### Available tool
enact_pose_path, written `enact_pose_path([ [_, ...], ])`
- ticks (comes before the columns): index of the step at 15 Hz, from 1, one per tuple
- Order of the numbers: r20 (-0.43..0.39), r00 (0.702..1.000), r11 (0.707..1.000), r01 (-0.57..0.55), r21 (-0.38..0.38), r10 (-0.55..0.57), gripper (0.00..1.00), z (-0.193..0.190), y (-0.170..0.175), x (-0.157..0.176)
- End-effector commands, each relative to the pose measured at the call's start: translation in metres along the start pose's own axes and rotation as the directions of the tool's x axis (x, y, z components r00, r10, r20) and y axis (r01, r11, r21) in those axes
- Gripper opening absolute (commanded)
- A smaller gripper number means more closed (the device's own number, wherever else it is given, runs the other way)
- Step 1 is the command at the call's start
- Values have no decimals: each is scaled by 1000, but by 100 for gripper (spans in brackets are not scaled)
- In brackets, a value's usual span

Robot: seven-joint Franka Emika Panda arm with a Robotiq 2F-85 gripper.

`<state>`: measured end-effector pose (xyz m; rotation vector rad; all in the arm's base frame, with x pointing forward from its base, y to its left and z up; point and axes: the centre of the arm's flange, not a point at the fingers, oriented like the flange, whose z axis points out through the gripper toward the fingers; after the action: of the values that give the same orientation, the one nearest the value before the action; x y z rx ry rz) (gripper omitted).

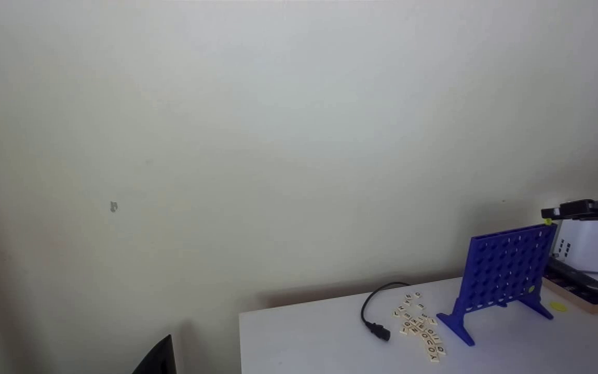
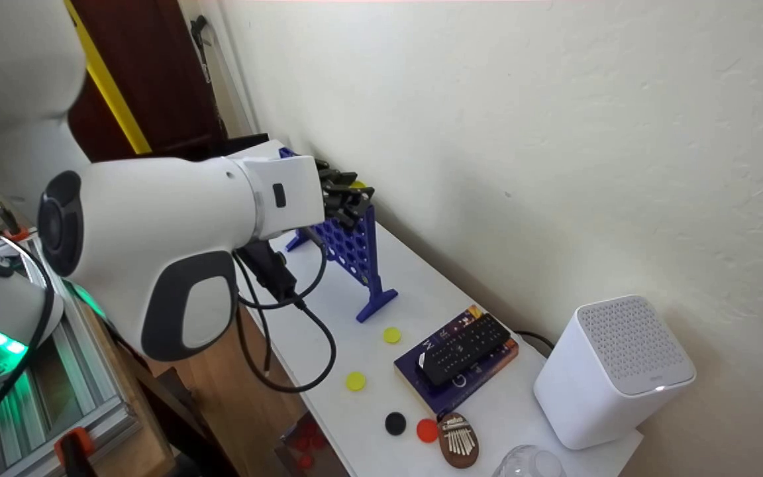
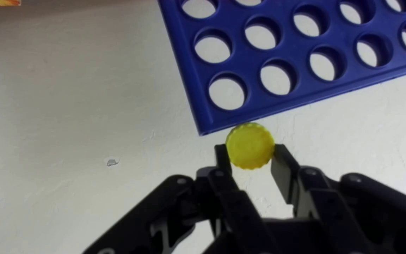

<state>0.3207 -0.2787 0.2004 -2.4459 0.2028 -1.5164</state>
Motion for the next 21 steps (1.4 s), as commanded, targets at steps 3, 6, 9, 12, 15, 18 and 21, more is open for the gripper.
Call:
enact_pose_path([
  [3, -8, 1000, 999, 5, -32, -5, 10, 4, 1, -4],
  [6, 1, 1000, 999, 11, -46, -11, 10, 7, 2, -4],
  [9, 6, 1000, 999, 19, -47, -19, 10, 8, 2, -4],
  [12, 19, 999, 998, 45, -50, -44, 10, 9, 1, -6],
  [15, 31, 997, 995, 70, -65, -68, 10, 8, 0, -6],
  [18, 45, 995, 993, 93, -76, -90, 10, 10, 0, -7],
  [21, 64, 991, 990, 120, -80, -115, 10, 10, -1, -5],
])
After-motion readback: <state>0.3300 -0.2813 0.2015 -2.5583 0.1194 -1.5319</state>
